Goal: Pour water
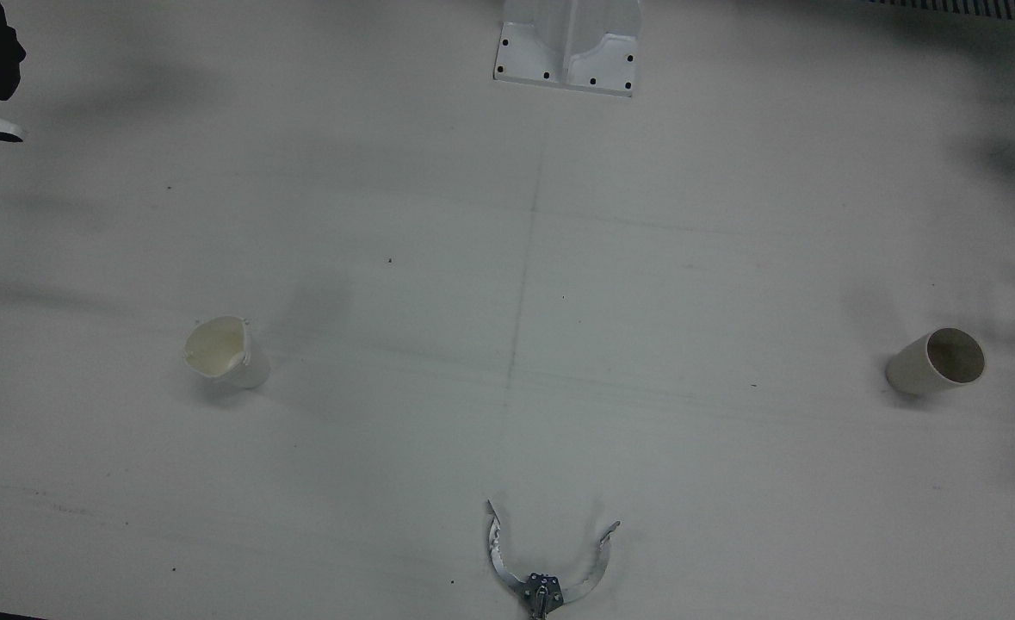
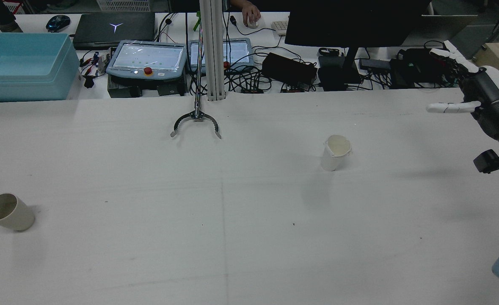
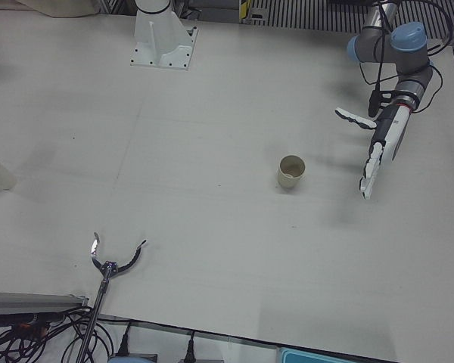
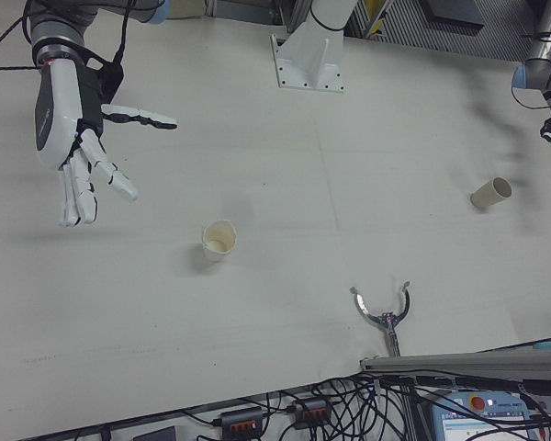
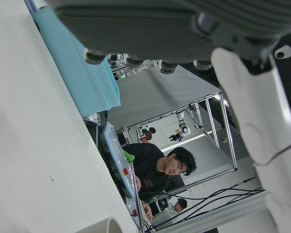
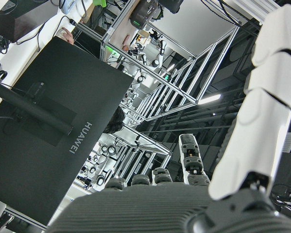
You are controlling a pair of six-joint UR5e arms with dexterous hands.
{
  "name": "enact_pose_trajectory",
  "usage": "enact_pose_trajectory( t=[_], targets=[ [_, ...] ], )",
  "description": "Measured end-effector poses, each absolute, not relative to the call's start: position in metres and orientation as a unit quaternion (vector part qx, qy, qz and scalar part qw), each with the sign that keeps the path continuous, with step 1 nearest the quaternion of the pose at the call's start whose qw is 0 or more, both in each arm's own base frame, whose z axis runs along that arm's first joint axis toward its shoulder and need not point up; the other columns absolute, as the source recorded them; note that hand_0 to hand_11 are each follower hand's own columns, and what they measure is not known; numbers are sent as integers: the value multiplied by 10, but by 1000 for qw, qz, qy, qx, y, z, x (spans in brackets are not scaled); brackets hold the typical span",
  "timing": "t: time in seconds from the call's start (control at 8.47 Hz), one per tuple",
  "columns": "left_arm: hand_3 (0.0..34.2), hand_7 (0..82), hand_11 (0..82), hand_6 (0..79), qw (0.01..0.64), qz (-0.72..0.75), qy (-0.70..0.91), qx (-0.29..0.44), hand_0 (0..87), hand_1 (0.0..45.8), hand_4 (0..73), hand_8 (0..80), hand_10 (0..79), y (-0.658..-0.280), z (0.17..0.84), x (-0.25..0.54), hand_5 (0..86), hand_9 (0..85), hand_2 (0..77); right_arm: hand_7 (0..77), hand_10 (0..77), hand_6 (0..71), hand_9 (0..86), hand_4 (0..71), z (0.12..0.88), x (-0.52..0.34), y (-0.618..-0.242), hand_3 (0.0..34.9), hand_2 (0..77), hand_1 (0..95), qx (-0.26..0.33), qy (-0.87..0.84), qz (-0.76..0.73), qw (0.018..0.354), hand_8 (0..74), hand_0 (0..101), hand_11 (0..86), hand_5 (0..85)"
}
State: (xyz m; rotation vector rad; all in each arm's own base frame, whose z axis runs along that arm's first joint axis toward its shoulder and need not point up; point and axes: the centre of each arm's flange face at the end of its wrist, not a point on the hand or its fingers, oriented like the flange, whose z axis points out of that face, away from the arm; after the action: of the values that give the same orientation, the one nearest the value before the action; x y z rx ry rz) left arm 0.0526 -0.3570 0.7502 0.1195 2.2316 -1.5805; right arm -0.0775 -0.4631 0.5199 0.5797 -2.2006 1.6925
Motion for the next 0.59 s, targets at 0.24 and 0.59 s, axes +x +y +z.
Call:
enact_pose_trajectory(
  t=[0.24, 0.59],
  targets=[
    [201, 44, 5, 0, 222, -542, 806, 79, 487, 82, 11, 0, 0, -356, 756, 57, 11, 11, 5, 76, 0, 5, 11, 93, 520, -78, -463, 6, 82, 164, 201, -767, 590, 152, 5, 500, 5, 136],
    [184, 44, 0, 0, 258, -513, 814, 87, 506, 98, 16, 0, 0, -360, 756, 92, 16, 11, 5, 76, 0, 5, 11, 98, 521, -78, -463, 6, 87, 164, 202, -766, 590, 153, 5, 500, 5, 136]
  ],
)
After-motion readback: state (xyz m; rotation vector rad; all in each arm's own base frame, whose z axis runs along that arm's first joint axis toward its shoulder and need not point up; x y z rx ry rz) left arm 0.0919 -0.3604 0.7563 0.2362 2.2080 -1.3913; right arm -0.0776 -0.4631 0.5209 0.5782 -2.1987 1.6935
